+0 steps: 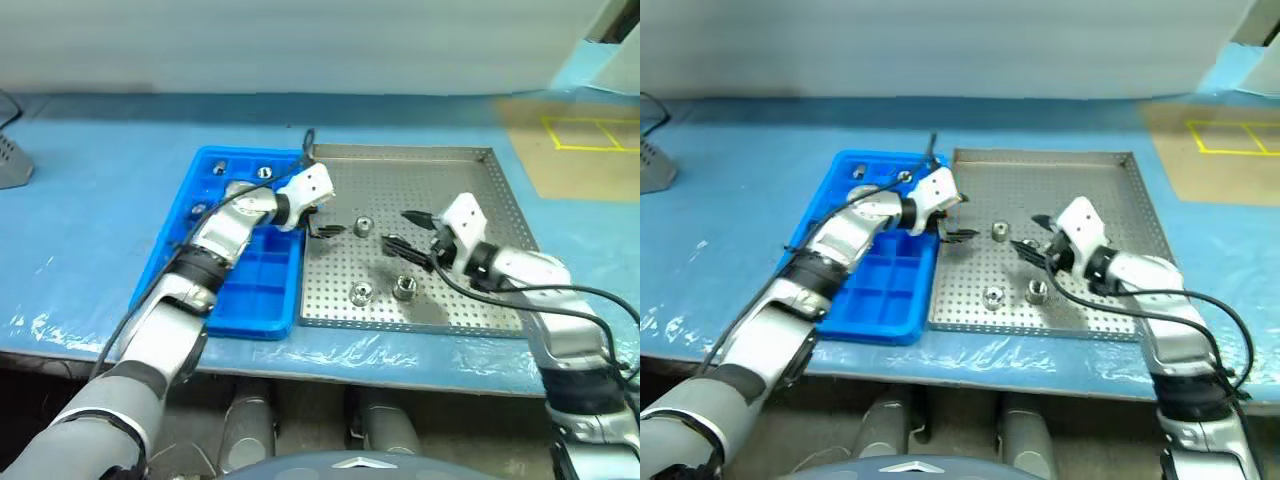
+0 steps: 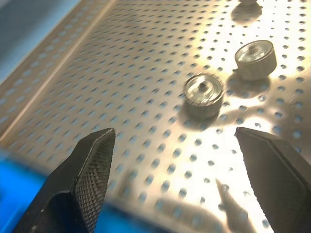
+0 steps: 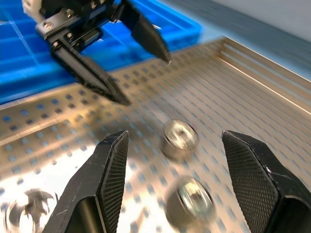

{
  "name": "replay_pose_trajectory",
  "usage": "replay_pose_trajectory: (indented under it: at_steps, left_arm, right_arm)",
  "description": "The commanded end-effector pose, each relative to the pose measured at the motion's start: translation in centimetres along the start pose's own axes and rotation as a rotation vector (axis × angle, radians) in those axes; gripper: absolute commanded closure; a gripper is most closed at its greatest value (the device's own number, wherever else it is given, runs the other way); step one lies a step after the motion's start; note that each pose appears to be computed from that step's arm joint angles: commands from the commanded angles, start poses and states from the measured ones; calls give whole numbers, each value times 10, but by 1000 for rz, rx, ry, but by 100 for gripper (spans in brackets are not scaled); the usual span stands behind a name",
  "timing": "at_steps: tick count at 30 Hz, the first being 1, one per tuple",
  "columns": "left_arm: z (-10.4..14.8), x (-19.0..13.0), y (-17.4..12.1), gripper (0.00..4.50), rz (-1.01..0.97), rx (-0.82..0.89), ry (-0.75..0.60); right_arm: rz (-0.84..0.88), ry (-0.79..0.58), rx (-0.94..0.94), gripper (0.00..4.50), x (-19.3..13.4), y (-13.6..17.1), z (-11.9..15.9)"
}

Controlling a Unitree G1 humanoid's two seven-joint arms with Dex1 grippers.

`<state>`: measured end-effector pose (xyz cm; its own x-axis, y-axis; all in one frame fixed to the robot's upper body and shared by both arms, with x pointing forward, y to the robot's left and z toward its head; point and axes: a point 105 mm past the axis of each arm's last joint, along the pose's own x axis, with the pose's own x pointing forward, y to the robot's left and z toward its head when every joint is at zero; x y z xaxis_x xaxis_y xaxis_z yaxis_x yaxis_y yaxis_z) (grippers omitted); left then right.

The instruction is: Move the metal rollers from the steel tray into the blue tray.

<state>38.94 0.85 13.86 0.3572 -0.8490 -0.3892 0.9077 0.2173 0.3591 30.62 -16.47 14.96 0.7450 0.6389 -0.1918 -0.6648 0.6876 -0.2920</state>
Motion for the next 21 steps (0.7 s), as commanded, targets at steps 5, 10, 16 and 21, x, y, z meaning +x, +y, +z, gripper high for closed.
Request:
replay_pose_trajectory:
  at_steps: [5,10,16,21]
  left_arm:
    - [10,32,5,32,-39,44,36]
    - [3,36,28,32,142,-26,123]
    - [1,20,35,32,92,39,160]
    - [-14,14,32,32,60,57,202]
  right_arm:
    - [-79,-57,10,137,-24,22,19]
    - [-144,-63,34,137,-24,26,18]
    - [-171,-50,31,137,-23,23,14]
    - [-175,-49,28,137,-17,22,12]
